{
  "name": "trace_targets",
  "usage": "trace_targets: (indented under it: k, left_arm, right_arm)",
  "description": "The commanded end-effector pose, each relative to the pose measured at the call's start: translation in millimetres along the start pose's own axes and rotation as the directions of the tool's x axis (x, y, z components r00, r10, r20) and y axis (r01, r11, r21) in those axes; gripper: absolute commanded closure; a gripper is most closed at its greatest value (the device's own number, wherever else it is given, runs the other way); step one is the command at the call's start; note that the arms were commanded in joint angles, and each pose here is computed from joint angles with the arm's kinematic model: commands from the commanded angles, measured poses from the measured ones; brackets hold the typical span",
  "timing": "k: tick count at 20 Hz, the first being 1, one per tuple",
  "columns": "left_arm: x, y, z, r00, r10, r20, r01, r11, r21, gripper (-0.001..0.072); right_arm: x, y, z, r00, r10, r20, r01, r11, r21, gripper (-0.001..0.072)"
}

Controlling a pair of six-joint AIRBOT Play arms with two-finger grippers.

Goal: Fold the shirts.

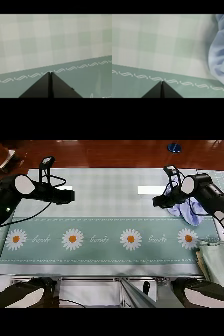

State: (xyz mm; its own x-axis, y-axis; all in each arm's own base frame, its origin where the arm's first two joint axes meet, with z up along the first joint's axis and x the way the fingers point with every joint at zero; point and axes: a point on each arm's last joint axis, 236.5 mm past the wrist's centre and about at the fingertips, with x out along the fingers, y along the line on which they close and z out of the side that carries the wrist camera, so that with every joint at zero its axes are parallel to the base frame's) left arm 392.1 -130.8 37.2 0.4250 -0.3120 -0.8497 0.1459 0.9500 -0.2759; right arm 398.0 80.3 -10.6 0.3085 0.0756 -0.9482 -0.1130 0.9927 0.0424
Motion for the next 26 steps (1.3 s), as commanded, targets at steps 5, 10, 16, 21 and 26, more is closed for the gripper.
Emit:
trace_targets:
  k: [5,10,16,21,26]
  left_arm:
    - [8,4,47,0.982,0.006,0.188,-0.005,1.000,-0.005,0.0356]
    - [38,14,50,0.982,0.021,0.186,-0.017,1.000,-0.026,0.0201]
    - [47,17,49,0.983,0.027,0.180,-0.021,0.999,-0.031,0.0201]
    - [49,18,51,0.982,0.027,0.187,-0.022,0.999,-0.032,0.0201]
    - [48,17,33,0.993,0.026,0.111,-0.023,0.999,-0.028,0.0201]
  right_arm:
    - [-6,-20,53,0.971,-0.082,0.225,0.095,0.994,-0.049,0.0397]
    - [-47,-156,92,0.791,-0.480,0.379,0.404,0.875,0.265,0.0294]
    - [6,-268,23,0.883,-0.443,0.154,0.257,0.732,0.631,0.0303]
    - [57,-255,-5,0.960,-0.272,0.065,0.169,0.750,0.639,0.0306]
    - [83,-194,3,0.996,-0.010,0.090,-0.048,0.786,0.617,0.0608]
